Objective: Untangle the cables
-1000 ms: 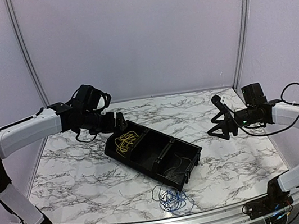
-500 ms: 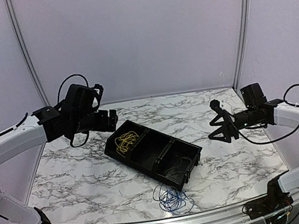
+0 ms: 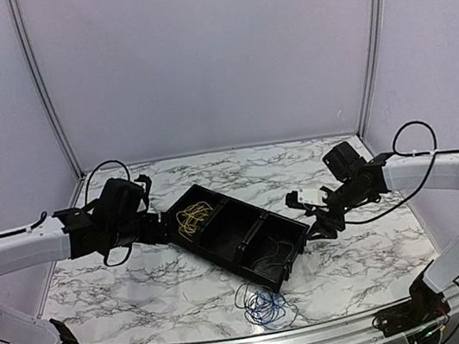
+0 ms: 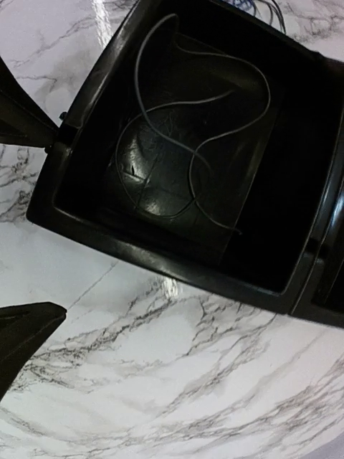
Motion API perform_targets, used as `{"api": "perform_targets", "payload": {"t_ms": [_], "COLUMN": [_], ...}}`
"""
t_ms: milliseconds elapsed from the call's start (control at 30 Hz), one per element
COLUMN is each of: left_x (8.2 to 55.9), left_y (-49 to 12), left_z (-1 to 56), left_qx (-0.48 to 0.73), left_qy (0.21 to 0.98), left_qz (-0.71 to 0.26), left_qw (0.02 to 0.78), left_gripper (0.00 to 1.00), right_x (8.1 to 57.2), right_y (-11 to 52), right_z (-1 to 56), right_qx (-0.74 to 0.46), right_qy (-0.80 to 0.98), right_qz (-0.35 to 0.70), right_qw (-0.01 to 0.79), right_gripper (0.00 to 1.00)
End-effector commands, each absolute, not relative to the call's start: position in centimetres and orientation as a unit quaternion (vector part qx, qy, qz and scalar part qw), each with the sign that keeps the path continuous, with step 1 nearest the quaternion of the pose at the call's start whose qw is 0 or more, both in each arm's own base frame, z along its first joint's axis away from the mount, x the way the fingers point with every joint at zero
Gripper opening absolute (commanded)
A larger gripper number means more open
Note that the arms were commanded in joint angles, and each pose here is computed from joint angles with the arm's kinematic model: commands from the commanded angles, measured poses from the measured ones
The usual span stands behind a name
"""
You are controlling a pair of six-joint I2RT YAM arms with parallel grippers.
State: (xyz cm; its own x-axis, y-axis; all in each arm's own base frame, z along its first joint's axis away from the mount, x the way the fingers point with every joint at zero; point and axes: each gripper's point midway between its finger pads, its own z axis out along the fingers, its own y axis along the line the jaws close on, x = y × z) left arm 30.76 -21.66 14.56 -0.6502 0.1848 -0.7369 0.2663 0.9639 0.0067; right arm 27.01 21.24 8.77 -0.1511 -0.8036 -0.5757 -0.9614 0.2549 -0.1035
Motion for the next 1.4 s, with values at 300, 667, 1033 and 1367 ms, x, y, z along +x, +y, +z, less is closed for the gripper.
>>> {"api": "perform_targets", "payload": {"t_ms": [300, 667, 1033, 1367], "left_x": [24.6, 16.9, 17.2, 17.8], "left_y": [-31.3, -39.4, -40.6, -41.9], "left_z": [18.8, 10.1, 4.9, 3.3], "left_qx": [0.254, 0.381, 0.435, 0.454], "left_qy": [0.841, 0.847, 0.85, 0.843], "left_qz": [-0.293, -0.3, -0.237, -0.228], "left_qw": [0.378, 0.218, 0.181, 0.175], "left_gripper": [0.66, 0.53, 0.48, 0.2], "right_x": [39.2, 29.1, 28.8, 28.8], "right_y": [16.9, 17.7, 17.7, 17.8], "right_z": [12.7, 17.3, 16.6, 15.8], "right_qx": [-0.419, -0.484, -0.488, -0.49], "right_qy": [0.838, 0.735, 0.734, 0.737], "right_qz": [0.105, 0.174, 0.197, 0.201], "right_qw": [0.334, 0.441, 0.429, 0.42], "right_gripper": [0.67, 0.68, 0.66, 0.65]}}
